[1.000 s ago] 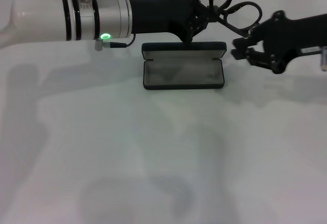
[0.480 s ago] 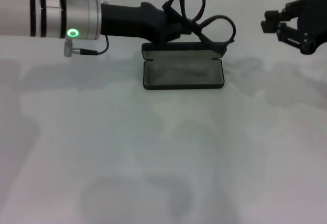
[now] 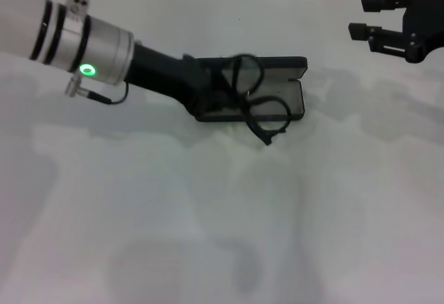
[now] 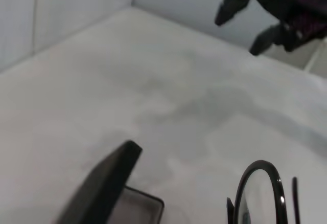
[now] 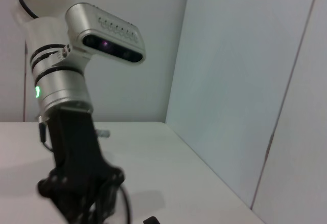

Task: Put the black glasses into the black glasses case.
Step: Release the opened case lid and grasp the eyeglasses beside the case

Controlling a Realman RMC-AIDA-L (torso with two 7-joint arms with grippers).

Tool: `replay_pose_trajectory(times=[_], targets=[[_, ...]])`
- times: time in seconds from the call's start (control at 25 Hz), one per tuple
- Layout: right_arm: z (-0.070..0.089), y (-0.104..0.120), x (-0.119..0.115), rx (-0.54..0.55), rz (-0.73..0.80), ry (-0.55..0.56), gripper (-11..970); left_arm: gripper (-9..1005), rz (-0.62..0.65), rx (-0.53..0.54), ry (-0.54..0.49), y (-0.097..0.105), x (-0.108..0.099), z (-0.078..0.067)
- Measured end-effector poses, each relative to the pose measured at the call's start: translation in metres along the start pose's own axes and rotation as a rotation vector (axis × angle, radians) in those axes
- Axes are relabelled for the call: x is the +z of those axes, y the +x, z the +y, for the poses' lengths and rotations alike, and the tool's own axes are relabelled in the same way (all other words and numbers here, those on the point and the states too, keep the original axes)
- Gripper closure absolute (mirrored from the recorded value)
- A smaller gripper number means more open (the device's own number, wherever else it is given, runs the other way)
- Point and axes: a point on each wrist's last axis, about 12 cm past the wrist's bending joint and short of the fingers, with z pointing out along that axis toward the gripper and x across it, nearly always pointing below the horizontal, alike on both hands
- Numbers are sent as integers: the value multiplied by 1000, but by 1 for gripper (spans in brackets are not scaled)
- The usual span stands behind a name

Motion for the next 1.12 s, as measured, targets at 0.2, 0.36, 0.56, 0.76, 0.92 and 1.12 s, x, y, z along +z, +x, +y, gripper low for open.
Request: replay_pose_trajectory(times=[0.2,0.36,0.56,0.76,0.92,1.12], targets=[[0,6,6,19,16,-4,567,950,41,14,1,-1,15,-3],[0,9,7,20,33,-8,522,949,110,45,10,-6,25,-5],[1,14,9,35,43,-5,514,947,234,66,45,-17,35,-10],[1,21,10,55,57,-4,516,945,318,82,82,-34,45,-16],[2,26,12,70,74,-4,515,944,347,75,91,-41,48,-18],[3,28,13,75,77,-3,516,845,343,68,74,-46,48,-16]])
